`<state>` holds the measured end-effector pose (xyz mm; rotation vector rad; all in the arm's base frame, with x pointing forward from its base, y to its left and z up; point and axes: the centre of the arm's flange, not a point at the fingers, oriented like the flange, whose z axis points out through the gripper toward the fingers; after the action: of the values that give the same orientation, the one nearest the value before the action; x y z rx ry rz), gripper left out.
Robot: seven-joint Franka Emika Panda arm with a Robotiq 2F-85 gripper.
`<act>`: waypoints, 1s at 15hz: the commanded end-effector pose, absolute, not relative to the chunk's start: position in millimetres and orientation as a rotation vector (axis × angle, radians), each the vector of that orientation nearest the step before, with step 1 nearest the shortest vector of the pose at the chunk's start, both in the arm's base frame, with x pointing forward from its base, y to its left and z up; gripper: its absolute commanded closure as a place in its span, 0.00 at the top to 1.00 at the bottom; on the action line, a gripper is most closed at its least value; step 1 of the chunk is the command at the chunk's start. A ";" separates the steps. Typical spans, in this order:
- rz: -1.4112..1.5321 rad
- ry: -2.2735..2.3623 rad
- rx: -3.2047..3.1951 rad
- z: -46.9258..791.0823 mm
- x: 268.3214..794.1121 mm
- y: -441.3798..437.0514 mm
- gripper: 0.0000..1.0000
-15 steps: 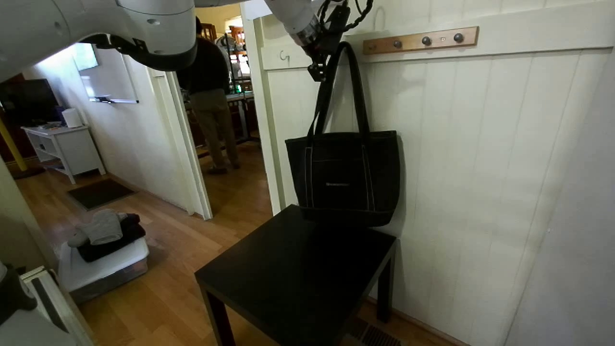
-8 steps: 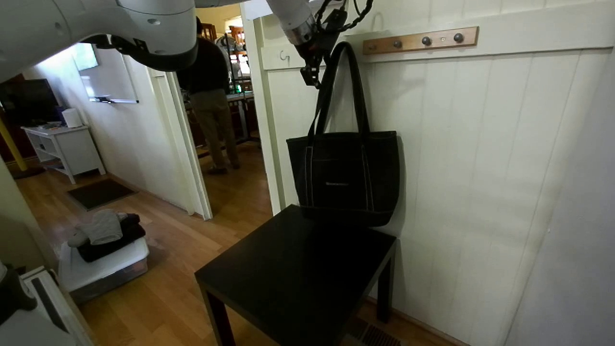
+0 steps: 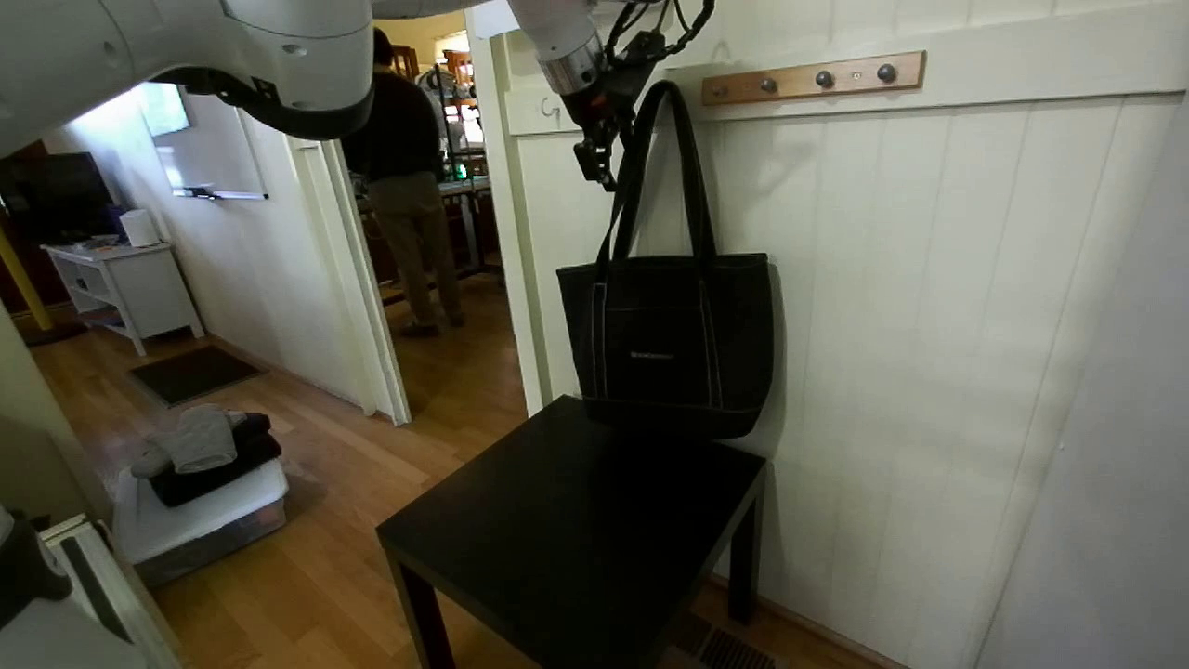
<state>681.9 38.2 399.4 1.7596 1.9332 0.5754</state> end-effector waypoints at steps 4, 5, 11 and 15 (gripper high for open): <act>0.517 1.883 1.920 424.5 742.1 46.0 1.00; 0.547 1.852 1.961 429.3 737.2 43.7 1.00; 0.669 1.519 2.220 440.2 705.0 28.6 1.00; 0.685 1.346 2.320 442.4 693.6 25.3 1.00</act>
<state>672.4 19.5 427.3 2.2238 1.4788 0.7071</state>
